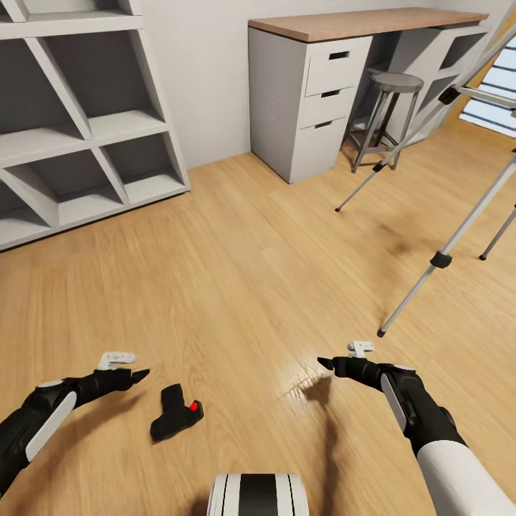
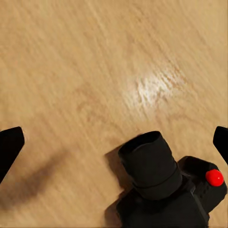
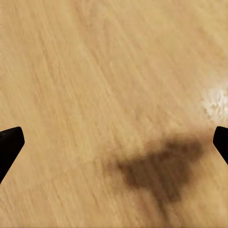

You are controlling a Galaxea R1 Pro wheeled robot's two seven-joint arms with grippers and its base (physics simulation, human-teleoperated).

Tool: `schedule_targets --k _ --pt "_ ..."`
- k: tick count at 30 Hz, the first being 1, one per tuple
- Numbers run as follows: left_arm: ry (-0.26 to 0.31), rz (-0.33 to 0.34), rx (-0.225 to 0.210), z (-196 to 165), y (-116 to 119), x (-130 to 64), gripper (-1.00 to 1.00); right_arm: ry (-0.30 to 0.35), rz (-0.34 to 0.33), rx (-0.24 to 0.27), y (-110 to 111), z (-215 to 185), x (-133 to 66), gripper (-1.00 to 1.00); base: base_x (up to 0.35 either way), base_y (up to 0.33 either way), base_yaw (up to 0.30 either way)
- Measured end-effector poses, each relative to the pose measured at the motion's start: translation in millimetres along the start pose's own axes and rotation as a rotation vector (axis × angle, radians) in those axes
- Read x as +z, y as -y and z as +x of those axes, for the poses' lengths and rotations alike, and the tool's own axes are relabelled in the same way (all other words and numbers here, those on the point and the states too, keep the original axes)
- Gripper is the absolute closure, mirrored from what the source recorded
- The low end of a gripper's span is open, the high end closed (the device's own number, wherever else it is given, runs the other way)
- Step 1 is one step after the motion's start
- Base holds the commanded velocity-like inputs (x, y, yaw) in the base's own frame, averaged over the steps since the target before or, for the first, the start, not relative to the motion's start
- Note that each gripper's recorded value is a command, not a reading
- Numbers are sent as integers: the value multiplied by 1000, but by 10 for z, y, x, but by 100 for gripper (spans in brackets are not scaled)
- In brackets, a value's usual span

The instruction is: Attach the digital camera to the camera tripod in the bedroom.

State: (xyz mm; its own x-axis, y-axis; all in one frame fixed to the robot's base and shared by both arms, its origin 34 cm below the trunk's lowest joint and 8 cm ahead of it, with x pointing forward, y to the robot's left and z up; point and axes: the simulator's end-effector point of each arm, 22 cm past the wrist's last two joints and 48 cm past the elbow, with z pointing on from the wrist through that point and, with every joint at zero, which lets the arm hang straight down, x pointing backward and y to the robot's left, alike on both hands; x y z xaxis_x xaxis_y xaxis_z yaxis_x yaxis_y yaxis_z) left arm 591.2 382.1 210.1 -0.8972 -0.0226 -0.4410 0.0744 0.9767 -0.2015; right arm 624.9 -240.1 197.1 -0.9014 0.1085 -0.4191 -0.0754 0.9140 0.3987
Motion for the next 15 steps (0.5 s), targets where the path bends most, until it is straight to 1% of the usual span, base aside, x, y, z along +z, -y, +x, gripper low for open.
schedule_targets --k 2,4,6,8,10,11,15 --pt "-12 22 2 110 -129 -46 -100 0 0 0 -1 0 1 -100 0 0 0" --pt "-41 64 -16 270 -149 -65 -100 0 0 0 -1 0 0 -100 0 0 0" --pt "-86 130 -48 513 -169 -124 -100 0 -1 0 -5 1 2 -100 0 0 0" --pt "-98 166 -59 598 -182 -172 -100 0 -1 0 -7 2 3 -100 0 0 0" --pt "-98 195 -61 646 -197 -218 -100 -1 -1 0 -9 3 4 -100 0 0 0" --pt "-86 217 -55 662 -210 -254 -100 -1 -1 0 -9 5 5 -100 0 0 0" --pt "-54 241 -33 667 -236 -294 -100 -1 -1 0 -9 7 6 -100 0 0 0"
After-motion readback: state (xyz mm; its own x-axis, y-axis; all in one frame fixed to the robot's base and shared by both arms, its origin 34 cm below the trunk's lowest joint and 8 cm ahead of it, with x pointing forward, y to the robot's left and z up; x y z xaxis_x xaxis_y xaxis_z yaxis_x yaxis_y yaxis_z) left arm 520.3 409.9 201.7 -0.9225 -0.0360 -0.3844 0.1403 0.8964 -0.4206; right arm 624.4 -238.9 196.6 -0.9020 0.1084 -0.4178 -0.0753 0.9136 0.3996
